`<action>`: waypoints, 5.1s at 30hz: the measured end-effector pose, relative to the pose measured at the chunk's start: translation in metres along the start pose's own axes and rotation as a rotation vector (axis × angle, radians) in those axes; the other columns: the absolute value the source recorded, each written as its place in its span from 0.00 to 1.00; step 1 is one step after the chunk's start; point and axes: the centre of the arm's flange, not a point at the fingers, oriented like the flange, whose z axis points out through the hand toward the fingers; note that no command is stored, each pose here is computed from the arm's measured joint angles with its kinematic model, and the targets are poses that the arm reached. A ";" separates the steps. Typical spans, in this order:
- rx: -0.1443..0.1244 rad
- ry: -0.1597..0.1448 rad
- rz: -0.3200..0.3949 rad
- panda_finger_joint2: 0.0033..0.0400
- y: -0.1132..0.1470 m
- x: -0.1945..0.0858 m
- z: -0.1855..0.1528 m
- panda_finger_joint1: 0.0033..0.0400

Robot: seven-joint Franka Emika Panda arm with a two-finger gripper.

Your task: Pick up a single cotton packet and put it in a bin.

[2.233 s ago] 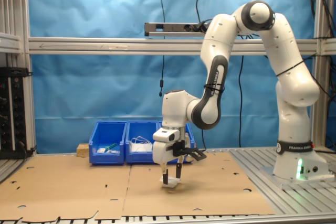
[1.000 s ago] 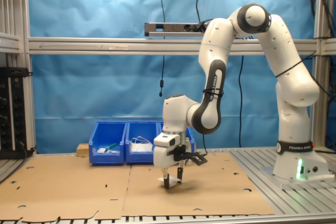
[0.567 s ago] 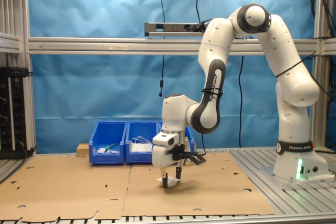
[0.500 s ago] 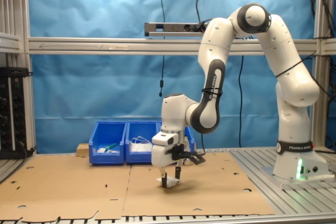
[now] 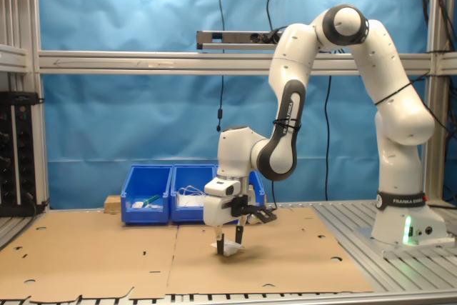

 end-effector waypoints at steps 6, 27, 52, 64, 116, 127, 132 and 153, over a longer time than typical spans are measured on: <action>0.000 0.000 0.000 1.00 0.000 0.000 0.000 1.00; 0.000 -0.001 0.003 1.00 0.000 -0.002 0.000 1.00; 0.000 -0.002 0.003 0.27 0.000 -0.002 0.000 0.27; 0.000 -0.002 0.003 0.06 0.000 -0.002 0.000 0.06; 0.028 -0.148 0.110 0.07 0.017 -0.115 -0.186 0.07; 0.099 -0.144 0.145 0.07 -0.009 -0.187 -0.209 0.07; 0.119 -0.137 0.155 0.07 -0.022 -0.213 -0.214 0.07; 0.168 -0.130 0.158 0.07 -0.048 -0.287 -0.219 0.07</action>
